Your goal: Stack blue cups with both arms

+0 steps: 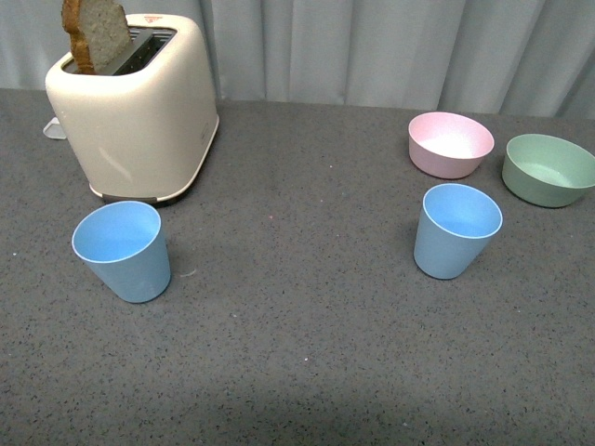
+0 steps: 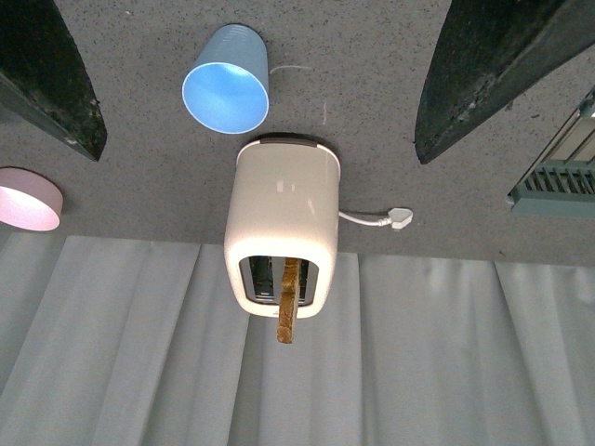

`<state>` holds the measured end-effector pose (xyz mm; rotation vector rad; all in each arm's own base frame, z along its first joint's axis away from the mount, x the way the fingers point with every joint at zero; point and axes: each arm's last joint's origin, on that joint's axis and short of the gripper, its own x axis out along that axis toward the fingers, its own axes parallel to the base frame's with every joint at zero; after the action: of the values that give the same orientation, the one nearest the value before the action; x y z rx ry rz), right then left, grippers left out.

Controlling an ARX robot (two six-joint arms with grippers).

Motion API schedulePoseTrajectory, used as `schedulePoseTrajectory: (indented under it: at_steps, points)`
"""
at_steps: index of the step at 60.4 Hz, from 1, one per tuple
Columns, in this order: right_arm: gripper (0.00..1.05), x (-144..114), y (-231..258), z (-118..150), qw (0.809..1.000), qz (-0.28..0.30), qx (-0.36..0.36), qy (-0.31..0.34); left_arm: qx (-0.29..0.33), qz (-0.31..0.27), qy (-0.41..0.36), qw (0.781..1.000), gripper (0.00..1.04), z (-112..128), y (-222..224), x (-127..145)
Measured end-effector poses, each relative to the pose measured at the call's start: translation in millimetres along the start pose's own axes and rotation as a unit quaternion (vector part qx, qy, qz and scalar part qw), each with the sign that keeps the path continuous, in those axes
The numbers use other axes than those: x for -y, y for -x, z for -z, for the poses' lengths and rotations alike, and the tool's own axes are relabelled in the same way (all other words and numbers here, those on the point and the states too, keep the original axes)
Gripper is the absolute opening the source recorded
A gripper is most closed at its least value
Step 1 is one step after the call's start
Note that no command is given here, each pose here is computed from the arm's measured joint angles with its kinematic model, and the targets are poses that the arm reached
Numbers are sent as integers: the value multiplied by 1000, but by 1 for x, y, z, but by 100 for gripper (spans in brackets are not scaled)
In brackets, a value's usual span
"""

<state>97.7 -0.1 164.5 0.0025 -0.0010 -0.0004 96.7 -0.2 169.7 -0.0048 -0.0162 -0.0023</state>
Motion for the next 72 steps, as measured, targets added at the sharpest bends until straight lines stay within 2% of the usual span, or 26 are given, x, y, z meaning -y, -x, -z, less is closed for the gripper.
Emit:
schedulePoseTrajectory:
  at_steps: [69, 71, 72]
  points:
    - [95, 0, 0, 0, 1000, 0, 0, 0, 0, 0, 0, 1000, 98, 0, 0, 0]
    - [95, 0, 0, 0, 1000, 0, 0, 0, -20, -23, 10, 999, 98, 1, -1, 0]
    - [95, 0, 0, 0, 1000, 0, 0, 0, -59, -58, 23, 996, 98, 2, -1, 0]
